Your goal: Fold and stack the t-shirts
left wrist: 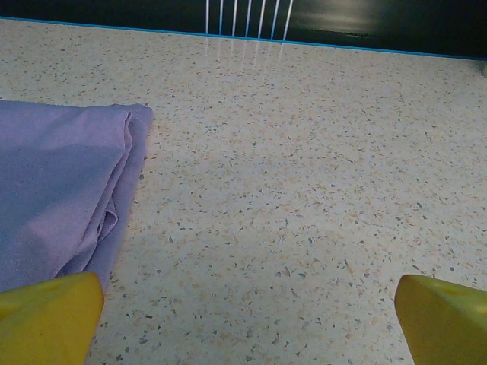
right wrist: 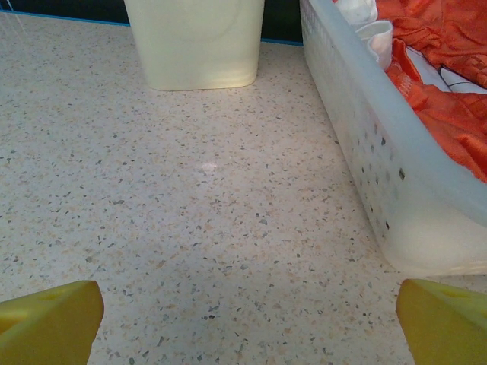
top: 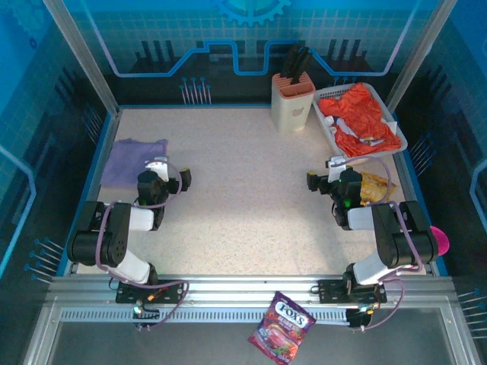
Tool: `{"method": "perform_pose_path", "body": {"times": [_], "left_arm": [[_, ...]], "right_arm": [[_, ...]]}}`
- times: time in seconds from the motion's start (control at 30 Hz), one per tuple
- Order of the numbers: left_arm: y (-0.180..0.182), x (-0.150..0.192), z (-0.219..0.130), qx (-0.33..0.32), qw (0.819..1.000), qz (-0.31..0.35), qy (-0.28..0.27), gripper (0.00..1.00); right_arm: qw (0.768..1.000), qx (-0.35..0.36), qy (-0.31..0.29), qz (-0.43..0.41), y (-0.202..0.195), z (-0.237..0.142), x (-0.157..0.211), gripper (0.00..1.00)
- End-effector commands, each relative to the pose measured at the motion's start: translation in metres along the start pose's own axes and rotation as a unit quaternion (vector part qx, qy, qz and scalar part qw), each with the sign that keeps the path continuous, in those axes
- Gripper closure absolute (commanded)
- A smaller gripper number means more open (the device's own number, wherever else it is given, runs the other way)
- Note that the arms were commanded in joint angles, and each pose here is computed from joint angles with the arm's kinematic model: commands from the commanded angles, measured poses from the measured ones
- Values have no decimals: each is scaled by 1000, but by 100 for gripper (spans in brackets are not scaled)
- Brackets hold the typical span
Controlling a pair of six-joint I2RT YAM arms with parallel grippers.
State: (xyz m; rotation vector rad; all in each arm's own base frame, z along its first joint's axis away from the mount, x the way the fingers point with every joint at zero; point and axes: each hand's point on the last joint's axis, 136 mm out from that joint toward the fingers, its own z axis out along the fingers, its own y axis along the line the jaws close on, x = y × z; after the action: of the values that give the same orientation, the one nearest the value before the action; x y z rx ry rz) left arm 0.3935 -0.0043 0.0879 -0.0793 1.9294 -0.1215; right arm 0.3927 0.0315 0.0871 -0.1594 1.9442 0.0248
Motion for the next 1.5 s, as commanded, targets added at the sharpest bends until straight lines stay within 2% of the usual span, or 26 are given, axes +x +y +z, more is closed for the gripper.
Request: {"method": "perform_pose_path", "body": {"times": [0.0, 0.13, 0.47, 0.57, 0.67, 0.8, 1.0, 1.1, 1.23, 1.3, 1.47], "left_arm": [[-3, -7, 3, 6, 1000, 7, -10, 1], [1, -8, -1, 20, 1000, -11, -18, 1], [1, -8, 1, 1, 1000, 1, -14, 1], [5, -17, -5, -13, 1000, -3, -24, 1], [7, -36, -14, -30, 999, -10, -1, 1], [7, -78, -29, -52, 997, -55, 25, 1], [-6, -116, -45, -50, 985, -124, 113, 1], [-27, -122, -51, -4, 976, -146, 161, 1], [-52, -122, -59, 55, 962, -168, 210, 1], [-60, -121, -65, 73, 957, -170, 223, 1], [-70, -122, -78, 106, 957, -146, 226, 1]], "right_arm": [[1000, 8, -21, 3, -5, 2, -13, 0], [1000, 9, -21, 4, -5, 2, -13, 0], [1000, 1, -25, -15, 3, 0, -15, 0], [999, 11, -40, -25, 4, -10, -25, 0], [999, 31, -34, -25, 0, -16, -37, 0], [998, 68, 10, 1, -10, -20, -57, 0], [986, 100, 116, 72, -21, -18, -94, 0], [981, 100, 145, 81, -22, -17, -116, 0], [972, 81, 169, 139, -31, -14, -143, 1], [967, 61, 172, 178, -37, -8, -154, 5], [942, 89, 224, 233, -67, 19, -148, 9]]}}
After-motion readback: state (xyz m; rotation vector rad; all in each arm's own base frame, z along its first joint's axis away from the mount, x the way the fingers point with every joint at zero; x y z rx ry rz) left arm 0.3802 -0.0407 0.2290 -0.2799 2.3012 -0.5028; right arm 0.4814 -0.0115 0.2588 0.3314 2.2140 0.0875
